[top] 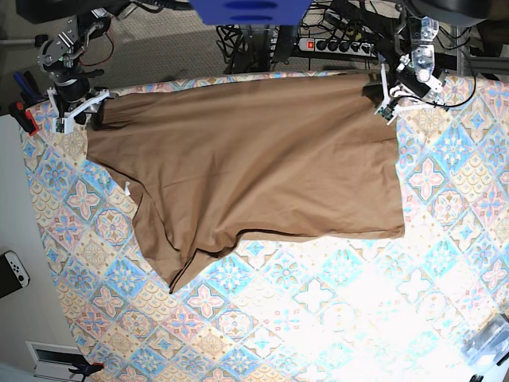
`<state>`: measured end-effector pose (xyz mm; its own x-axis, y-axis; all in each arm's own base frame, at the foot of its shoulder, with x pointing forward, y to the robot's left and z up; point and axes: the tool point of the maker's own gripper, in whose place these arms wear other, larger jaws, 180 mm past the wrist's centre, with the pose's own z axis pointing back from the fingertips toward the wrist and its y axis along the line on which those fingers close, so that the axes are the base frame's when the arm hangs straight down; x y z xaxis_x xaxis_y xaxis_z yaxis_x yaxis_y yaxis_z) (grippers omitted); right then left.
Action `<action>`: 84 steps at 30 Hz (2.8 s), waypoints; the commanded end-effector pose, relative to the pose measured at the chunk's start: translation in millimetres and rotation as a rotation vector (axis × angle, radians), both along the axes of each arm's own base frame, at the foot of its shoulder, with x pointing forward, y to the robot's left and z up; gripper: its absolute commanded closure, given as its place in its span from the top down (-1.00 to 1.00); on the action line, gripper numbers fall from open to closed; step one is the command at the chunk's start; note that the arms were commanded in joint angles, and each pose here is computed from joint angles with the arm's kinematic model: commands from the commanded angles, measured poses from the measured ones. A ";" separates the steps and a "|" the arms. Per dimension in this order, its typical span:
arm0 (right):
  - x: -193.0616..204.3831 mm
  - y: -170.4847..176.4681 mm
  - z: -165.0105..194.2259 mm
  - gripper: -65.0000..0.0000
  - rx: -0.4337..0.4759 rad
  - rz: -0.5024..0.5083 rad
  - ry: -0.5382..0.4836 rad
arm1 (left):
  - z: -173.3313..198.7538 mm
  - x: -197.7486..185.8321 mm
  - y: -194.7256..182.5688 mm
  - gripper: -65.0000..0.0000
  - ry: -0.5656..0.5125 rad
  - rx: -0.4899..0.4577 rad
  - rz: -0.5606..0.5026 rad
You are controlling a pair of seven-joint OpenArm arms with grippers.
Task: Layout the t-shirt on the table in an organized manner, then fold the t-shirt properly
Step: 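Pull the held shirt edge outward with both grippers to flatten it, then release the left gripper and move it along the shirt's side, then move the right gripper down to the shirt's side near the sleeve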
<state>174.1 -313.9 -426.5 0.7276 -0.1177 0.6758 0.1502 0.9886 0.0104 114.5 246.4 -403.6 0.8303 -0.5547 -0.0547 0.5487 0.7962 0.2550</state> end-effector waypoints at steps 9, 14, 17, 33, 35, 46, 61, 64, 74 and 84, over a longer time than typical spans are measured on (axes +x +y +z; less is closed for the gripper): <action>14.4 -12.5 30.6 -0.12 -0.078 0.010 -0.071 | 23.2 36.9 7.8 -0.80 -0.065 0.268 -0.056; 14.0 -12.5 30.2 -0.12 -0.077 0.010 -0.068 | 22.4 38.7 -7.4 -0.48 -0.049 0.309 -0.153; 14.4 -12.5 30.6 -0.12 -0.078 0.010 -0.071 | 20.5 32.2 -7.3 -0.41 -0.020 0.312 -0.186; 14.5 -13.0 31.4 -0.12 -0.080 0.009 -0.073 | 40.5 9.8 40.0 -0.40 -0.104 0.269 0.281; 14.7 -13.1 31.9 -0.12 -0.081 0.009 -0.074 | 38.2 19.0 32.0 -0.41 -0.132 0.214 0.276; 14.9 -14.9 33.1 -0.12 -0.084 0.005 -0.079 | 67.5 114.8 -9.1 -0.41 -0.399 -0.014 0.294; 110.9 -30.7 106.3 -0.12 -0.299 0.038 -0.312 | 83.6 138.6 -10.5 -0.41 -0.439 0.032 0.345; 144.9 -13.0 116.3 -0.12 -0.284 0.091 -0.364 | 83.8 138.6 -10.0 -0.41 -0.439 0.034 0.345; 202.7 12.0 76.6 -0.12 -0.045 0.088 -0.358 | 86.3 137.2 -1.2 -0.40 -0.442 0.058 0.346; 246.9 7.0 64.5 -0.12 0.092 0.094 -0.333 | 84.8 135.6 -1.1 -0.40 -0.436 0.060 0.346</action>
<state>406.7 -304.9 -385.0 0.5424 -0.1406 0.8283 0.0478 0.9895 0.1366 244.9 244.4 -326.3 0.9241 -0.2515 0.2879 0.1057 0.8919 0.4398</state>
